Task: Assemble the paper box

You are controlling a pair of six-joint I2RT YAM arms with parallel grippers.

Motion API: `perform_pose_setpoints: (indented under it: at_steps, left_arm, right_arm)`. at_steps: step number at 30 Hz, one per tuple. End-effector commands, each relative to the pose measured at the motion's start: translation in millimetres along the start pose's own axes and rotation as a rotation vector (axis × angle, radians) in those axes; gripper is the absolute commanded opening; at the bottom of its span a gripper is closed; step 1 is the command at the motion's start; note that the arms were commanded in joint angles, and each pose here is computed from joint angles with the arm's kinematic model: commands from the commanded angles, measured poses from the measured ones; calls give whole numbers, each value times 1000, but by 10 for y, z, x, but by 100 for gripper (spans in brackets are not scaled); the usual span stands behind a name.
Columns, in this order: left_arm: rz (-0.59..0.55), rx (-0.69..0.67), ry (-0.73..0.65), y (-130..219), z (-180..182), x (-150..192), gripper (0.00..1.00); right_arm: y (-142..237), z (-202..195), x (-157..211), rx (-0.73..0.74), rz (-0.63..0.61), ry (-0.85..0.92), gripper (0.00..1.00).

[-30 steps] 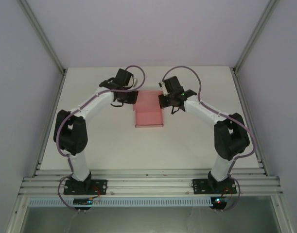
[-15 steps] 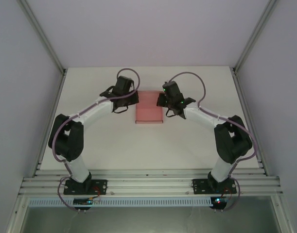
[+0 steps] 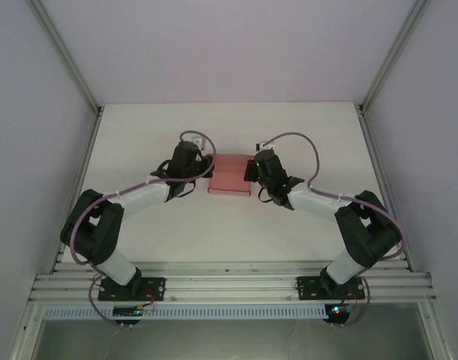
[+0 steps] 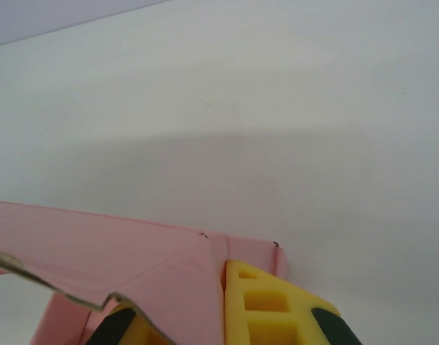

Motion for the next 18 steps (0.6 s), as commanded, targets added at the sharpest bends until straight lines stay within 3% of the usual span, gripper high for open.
perform_pose_setpoints:
  at_steps: [1, 18]
  left_arm:
    - [31, 30, -19, 46, -5, 267, 0]
    - [175, -2, -89, 283, 158, 824, 1]
  right_arm:
    - [61, -88, 193, 83, 21, 19, 2]
    - [385, -183, 986, 118, 130, 43, 6]
Point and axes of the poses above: each hand's point on the last joint's axis, 136 mm out from that joint toward the fingers, its own y axis back along the fingers, its own z axis along the line the jaws close on, x = y × z, the point moved 7 cm from there along y, back along the fingers, and after that the axes turned 2 degrees about y, right-handed, at the moved point
